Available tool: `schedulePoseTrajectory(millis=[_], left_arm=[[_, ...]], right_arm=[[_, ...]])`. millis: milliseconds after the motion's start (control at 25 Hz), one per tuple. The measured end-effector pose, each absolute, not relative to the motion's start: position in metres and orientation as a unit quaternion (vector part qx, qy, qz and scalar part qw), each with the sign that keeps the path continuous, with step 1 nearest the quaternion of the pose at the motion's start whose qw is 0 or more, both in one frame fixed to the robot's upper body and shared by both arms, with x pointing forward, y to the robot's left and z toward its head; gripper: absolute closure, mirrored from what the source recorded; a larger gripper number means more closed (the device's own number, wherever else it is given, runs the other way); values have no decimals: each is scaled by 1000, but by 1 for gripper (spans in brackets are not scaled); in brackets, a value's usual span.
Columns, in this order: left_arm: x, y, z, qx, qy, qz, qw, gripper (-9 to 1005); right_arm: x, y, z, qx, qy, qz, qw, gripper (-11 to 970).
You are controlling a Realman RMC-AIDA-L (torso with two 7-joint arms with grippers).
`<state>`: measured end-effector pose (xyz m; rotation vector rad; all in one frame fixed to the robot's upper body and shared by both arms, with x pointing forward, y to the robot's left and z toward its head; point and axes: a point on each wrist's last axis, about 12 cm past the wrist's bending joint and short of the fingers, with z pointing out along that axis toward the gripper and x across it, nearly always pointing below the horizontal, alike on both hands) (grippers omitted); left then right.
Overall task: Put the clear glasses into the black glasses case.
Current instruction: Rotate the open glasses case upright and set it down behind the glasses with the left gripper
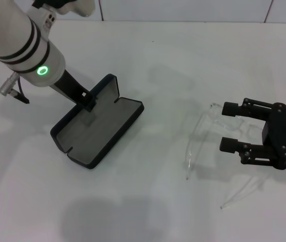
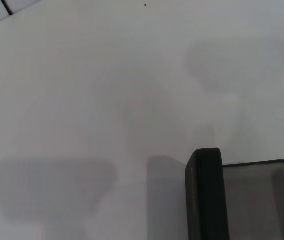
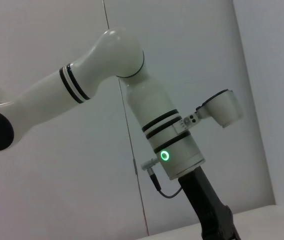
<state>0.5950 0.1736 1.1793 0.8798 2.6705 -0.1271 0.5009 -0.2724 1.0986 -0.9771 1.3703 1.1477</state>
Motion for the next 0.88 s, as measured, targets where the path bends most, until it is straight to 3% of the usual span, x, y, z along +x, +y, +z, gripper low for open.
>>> schedulePoseTrajectory(millis=[360, 600, 720, 880], left_arm=[[594, 173, 1192, 388, 895, -25, 218, 797], [585, 166, 1197, 506, 818, 9, 275, 793], [568, 147, 1194, 608, 735, 22, 299, 791], [562, 132, 1189, 648, 698, 29, 303, 788]], right_arm=[[499, -275, 1099, -402, 570, 476, 536, 212], [497, -277, 1097, -396, 572, 476, 538, 214], [496, -277, 1096, -393, 572, 477, 539, 214], [494, -277, 1094, -383, 568, 480, 548, 216]])
